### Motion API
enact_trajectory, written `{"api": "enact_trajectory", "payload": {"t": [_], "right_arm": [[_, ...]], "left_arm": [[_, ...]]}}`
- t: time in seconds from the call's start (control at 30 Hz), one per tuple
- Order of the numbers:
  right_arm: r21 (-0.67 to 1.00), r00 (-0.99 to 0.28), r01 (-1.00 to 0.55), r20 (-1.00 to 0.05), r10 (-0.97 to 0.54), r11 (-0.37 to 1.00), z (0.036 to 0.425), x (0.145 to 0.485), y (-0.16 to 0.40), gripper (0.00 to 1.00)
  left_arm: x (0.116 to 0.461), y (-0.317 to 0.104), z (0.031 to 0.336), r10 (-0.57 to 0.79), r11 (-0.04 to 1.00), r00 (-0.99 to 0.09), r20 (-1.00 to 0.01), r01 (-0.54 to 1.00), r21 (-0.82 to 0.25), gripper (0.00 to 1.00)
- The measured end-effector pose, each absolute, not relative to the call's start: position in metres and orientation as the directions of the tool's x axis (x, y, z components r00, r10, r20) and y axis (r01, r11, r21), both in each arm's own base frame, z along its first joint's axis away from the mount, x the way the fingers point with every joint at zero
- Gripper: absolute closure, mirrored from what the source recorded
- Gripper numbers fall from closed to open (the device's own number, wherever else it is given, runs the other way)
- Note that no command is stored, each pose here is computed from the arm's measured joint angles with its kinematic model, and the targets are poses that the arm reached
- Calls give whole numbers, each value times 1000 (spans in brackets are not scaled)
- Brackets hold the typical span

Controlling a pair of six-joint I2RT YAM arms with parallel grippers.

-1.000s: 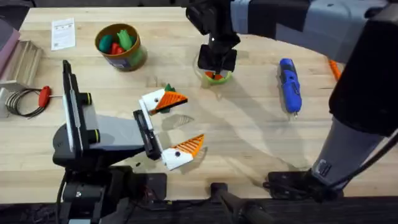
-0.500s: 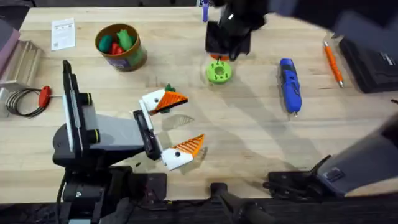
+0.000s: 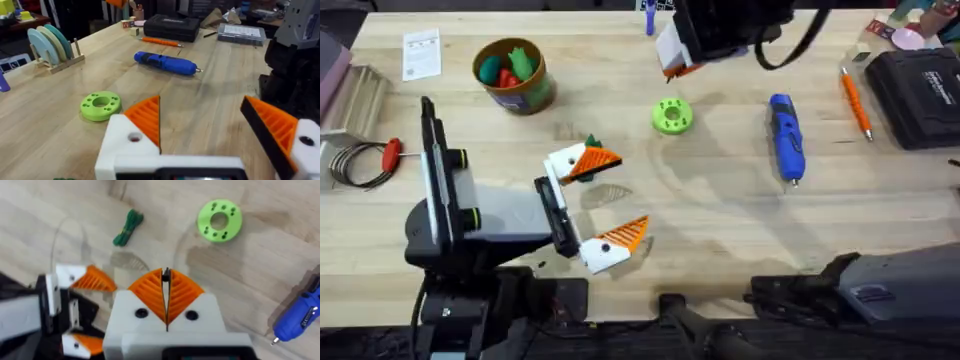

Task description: Pick up the gripper from the table and insert it into the empty holder that is missing its gripper. Then pick up a screw, insert it into the mounting hole, and use the screwdriver to tighten it. Finally, clean up the table by picking up the vegetable and placing it into the bucket.

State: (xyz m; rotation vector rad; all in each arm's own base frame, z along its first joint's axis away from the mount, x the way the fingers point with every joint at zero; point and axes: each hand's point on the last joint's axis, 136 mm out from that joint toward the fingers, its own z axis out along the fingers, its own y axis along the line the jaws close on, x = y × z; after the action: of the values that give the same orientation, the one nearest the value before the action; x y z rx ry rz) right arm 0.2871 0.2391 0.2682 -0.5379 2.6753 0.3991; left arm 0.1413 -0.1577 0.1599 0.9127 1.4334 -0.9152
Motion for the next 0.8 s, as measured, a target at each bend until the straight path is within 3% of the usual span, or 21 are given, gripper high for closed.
{"api": "enact_trajectory", "payload": {"t": [0.27,0.8], "right_arm": [[185,-747,-611,-458,-482,770,290,251,275,995],[130,-481,-863,-511,-712,489,283,188,353,995]], "left_arm": [[141,-158,160,31,394,-49,-998,919,-33,15],[141,-158,160,31,394,-49,-998,919,-33,15]]}}
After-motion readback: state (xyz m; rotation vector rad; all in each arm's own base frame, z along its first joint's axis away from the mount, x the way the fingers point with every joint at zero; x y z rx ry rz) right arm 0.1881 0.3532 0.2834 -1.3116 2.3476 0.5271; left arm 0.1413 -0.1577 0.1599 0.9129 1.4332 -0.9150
